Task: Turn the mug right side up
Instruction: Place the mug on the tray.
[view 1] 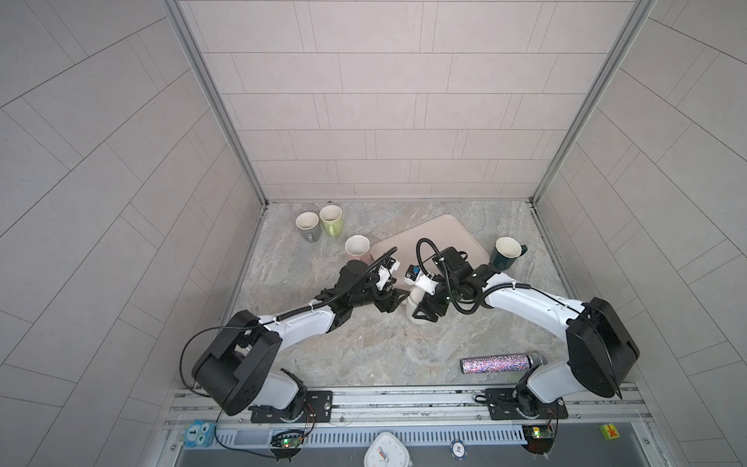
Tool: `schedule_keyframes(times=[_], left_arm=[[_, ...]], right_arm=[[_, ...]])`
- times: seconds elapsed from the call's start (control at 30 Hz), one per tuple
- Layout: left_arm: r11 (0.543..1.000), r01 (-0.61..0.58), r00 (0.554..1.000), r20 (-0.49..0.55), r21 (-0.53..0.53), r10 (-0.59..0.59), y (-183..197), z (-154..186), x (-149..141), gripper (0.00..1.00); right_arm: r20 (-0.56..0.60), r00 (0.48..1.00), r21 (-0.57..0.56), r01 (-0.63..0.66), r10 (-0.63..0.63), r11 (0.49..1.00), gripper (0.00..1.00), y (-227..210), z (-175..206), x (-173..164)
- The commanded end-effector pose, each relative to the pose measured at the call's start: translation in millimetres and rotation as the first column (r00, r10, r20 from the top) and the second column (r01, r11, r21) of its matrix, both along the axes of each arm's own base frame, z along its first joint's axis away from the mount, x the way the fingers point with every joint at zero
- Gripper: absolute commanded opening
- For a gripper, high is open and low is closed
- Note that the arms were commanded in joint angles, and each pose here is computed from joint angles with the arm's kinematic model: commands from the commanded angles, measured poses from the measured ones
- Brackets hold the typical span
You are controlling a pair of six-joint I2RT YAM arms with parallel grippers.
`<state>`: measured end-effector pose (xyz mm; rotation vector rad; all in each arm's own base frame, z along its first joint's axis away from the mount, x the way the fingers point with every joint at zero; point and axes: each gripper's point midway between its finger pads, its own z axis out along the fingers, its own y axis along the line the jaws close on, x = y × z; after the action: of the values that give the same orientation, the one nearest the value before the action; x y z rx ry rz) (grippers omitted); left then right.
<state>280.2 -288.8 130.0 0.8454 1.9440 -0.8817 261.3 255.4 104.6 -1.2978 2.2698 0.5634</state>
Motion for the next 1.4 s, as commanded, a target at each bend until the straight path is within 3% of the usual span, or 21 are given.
schedule_keyframes(times=[0.0,0.13,0.37,0.5,0.73,1.07,1.2,1.37], left_arm=[[0.999,0.040,0.998,0.055,-0.026,-0.039,-7.1,12.9,-1.2,0.72],[1.000,0.009,0.999,0.054,-0.007,-0.009,-2.9,7.3,2.0,0.72],[0.990,-0.139,0.989,0.062,0.038,0.136,19.9,0.3,11.8,0.84],[0.982,-0.185,0.980,0.077,0.030,0.182,28.6,2.9,11.9,0.85],[0.970,-0.243,0.967,0.087,0.013,0.241,39.4,3.9,11.5,0.86],[0.945,-0.326,0.943,0.089,0.034,0.322,54.7,6.2,15.3,0.89],[0.936,-0.351,0.934,0.088,0.023,0.348,61.0,15.1,12.5,0.89],[0.908,-0.418,0.906,0.079,0.004,0.416,77.2,21.8,7.7,0.92]], right_arm=[[0.112,0.994,0.099,-0.028,0.017,0.995,0.66,13.7,34.7,13.7],[0.117,0.993,0.105,0.008,-0.021,0.994,0.65,15.0,29.9,26.7],[0.170,0.978,0.077,0.108,-0.120,0.991,0.63,18.5,16.9,64.9],[0.150,0.983,0.079,0.095,-0.106,0.992,0.63,28.4,9.2,74.5],[0.150,0.986,-0.010,0.073,-0.070,0.997,0.66,27.9,-13.7,89.5],[0.108,0.993,-0.221,0.068,-0.045,0.973,0.84,10.8,-32.9,105.3],[0.129,0.991,-0.186,0.065,-0.041,0.980,0.93,14.3,-14.2,105.0],[0.149,0.987,-0.108,0.084,-0.067,0.991,0.94,26.5,14.9,111.8]])
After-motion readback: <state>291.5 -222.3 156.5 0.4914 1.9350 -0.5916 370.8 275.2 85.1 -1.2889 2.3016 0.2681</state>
